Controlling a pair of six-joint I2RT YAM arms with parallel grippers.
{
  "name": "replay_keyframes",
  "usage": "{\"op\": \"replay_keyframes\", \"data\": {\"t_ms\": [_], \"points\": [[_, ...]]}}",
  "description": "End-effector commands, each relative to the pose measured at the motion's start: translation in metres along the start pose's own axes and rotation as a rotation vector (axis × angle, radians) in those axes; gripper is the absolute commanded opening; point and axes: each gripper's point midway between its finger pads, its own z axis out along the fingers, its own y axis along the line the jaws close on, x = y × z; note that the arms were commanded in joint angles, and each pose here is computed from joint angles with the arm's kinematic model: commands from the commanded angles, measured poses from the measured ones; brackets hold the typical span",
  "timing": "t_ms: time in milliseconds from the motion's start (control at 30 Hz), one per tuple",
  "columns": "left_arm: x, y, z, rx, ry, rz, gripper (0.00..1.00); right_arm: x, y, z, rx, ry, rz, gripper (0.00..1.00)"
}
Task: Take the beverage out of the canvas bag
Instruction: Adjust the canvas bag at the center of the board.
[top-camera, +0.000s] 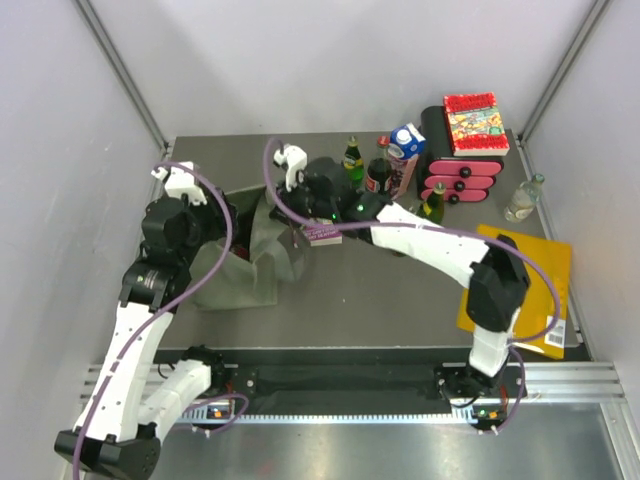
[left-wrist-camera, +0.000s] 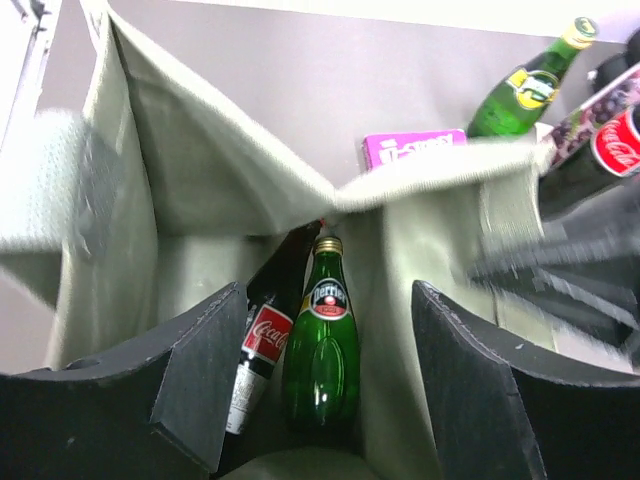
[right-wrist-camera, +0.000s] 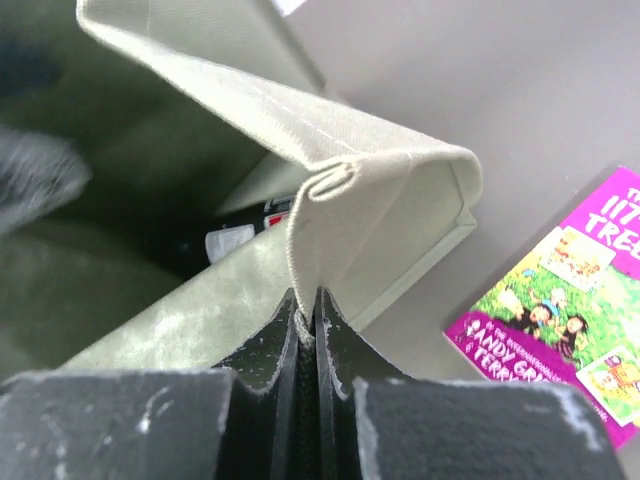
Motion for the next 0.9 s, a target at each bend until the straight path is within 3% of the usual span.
{"op": "replay_keyframes", "data": {"t_ms": [0, 267, 500, 600, 633, 733, 867], "points": [[-0.012, -0.008, -0.013, 0.053, -0.051, 0.011, 0.72, -0.016, 0.048, -0.033, -0.099, -0.153, -0.163, 0.0], [0.015, -0.024, -0.036, 0.139, 0.032, -0.118, 0.72, -0.042, 0.04, -0.044, -0.08, -0.257, -0.2, 0.0], [0.038, -0.026, -0.049, 0.131, 0.151, -0.207, 0.72, -0.023, 0.041, -0.046, -0.165, -0.209, -0.232, 0.0], [0.044, -0.028, -0.044, 0.122, 0.21, -0.218, 0.71, -0.015, 0.044, -0.051, -0.251, -0.169, -0.263, 0.16], [0.043, -0.027, -0.043, 0.115, 0.216, -0.222, 0.71, -0.015, 0.042, -0.054, -0.269, -0.166, -0.272, 0.36], [0.017, -0.026, -0.042, 0.081, 0.171, -0.254, 0.72, -0.025, 0.033, -0.064, -0.352, -0.18, -0.332, 0.72], [-0.032, -0.031, -0.047, 0.054, 0.085, -0.36, 0.72, -0.089, 0.016, -0.088, -0.431, -0.232, -0.436, 0.94]]}}
